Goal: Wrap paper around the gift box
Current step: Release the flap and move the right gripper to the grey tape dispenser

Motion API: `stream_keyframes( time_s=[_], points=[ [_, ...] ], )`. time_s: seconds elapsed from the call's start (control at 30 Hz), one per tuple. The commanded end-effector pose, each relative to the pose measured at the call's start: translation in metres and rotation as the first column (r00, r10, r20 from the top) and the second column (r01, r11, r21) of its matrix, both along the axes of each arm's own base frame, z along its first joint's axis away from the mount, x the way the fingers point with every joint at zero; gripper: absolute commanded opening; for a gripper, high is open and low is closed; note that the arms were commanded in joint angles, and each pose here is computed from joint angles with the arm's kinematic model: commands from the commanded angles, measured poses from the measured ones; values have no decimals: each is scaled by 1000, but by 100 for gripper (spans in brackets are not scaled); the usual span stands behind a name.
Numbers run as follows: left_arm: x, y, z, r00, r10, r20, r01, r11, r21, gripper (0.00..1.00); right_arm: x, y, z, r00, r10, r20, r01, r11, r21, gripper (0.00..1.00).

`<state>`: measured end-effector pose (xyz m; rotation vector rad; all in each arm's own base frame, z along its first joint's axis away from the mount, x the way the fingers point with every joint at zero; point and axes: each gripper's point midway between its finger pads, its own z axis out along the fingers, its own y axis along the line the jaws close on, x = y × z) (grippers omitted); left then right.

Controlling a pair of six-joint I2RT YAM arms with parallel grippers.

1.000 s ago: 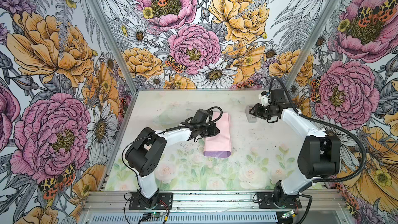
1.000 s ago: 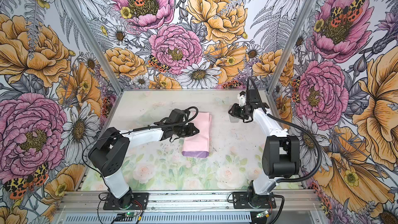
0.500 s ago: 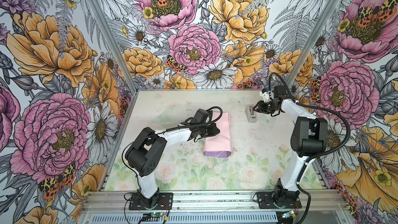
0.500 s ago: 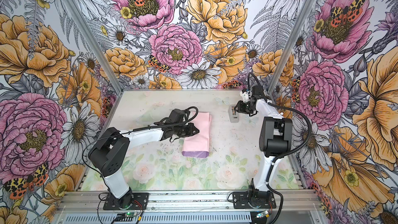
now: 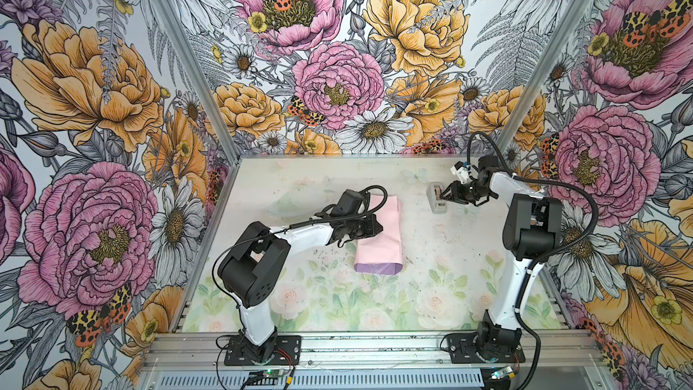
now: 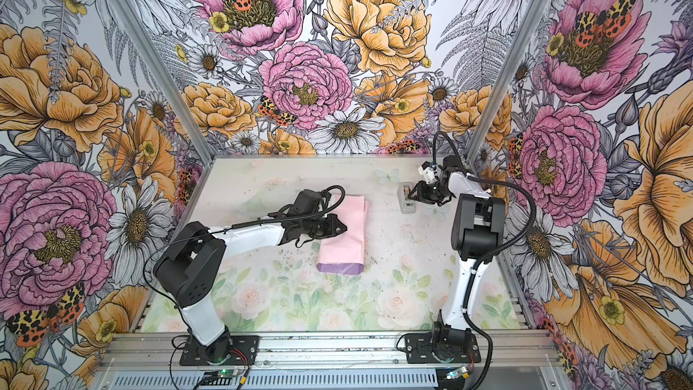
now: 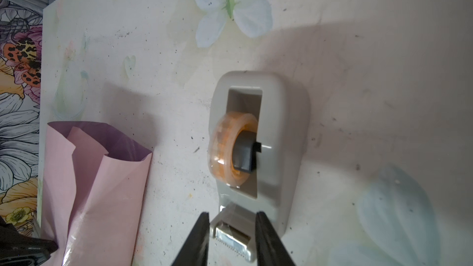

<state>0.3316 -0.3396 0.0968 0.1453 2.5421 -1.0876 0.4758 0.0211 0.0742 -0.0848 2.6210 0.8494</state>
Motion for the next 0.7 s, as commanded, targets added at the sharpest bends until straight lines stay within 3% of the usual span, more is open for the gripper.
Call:
stream_keyframes(
  time_s=[0.0,0.3,0.67],
  points=[
    [-5,10,-23,998,25,-62,-22,999,49,14,4,9,4,999,40,13,-40,998,54,32],
    [-4,10,-22,998,23,-62,-20,999,49,14,-4,1,-11,997,52,-52,-52,999,-5,32],
    [-4,8,-21,998,18,-58,-15,999,42,13,-7,15,-20,990,106,-93,-98,991,87,28]
  ],
)
